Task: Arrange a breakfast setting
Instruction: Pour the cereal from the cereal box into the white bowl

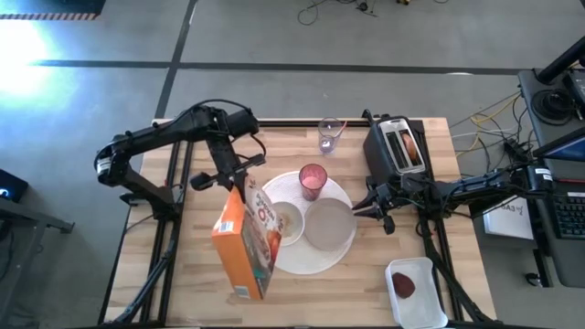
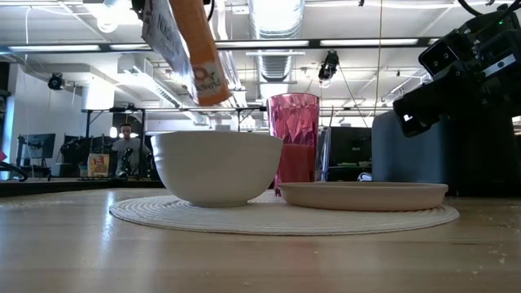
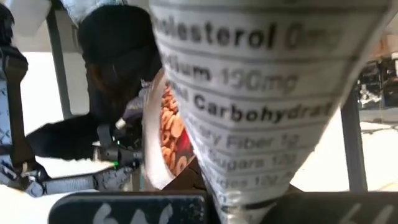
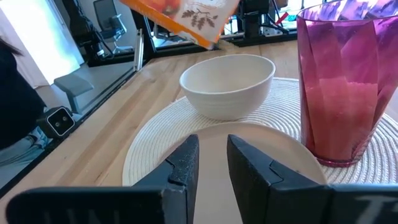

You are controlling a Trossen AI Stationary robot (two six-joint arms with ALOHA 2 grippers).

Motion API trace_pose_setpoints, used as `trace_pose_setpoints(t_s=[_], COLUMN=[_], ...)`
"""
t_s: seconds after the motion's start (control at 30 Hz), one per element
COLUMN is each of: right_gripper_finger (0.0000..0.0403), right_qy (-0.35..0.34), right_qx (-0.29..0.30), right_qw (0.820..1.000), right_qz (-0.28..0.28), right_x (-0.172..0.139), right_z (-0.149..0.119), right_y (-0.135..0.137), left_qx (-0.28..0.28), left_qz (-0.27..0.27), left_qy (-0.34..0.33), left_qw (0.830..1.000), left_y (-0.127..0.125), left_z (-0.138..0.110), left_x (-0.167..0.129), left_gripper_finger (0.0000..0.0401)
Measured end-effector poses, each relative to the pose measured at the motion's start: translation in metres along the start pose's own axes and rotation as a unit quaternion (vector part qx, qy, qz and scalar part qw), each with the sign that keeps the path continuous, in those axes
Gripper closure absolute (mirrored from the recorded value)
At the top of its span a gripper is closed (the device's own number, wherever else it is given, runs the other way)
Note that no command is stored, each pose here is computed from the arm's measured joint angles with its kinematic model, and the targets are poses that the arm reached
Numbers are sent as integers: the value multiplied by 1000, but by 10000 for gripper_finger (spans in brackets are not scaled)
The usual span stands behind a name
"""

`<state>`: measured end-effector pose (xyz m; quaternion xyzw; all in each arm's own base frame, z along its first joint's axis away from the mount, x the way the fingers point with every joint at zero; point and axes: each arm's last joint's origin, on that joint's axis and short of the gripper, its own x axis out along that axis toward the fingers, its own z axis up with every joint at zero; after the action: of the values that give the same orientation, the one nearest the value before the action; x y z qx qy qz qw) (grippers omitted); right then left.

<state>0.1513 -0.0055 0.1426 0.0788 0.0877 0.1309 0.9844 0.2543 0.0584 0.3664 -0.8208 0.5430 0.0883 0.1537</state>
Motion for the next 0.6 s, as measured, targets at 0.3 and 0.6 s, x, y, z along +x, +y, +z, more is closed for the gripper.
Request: trace_pose_setpoints(t_s=[0.3,0.6], right_gripper_finger=[322,330], right_qy=[0,0], right_qx=[0,0], right_qw=[1000,1000], right_qz=[0,0], right_x=[0,0], right_z=[0,0], right_y=[0,0], left_qx=[17,5], left_qz=[1,-3], left_qy=[2,-5], left_qw=[1000,1000], left_y=[-1,-1], left_z=[-2,-2], left_x=[2,0], left_gripper_finger=[401,401])
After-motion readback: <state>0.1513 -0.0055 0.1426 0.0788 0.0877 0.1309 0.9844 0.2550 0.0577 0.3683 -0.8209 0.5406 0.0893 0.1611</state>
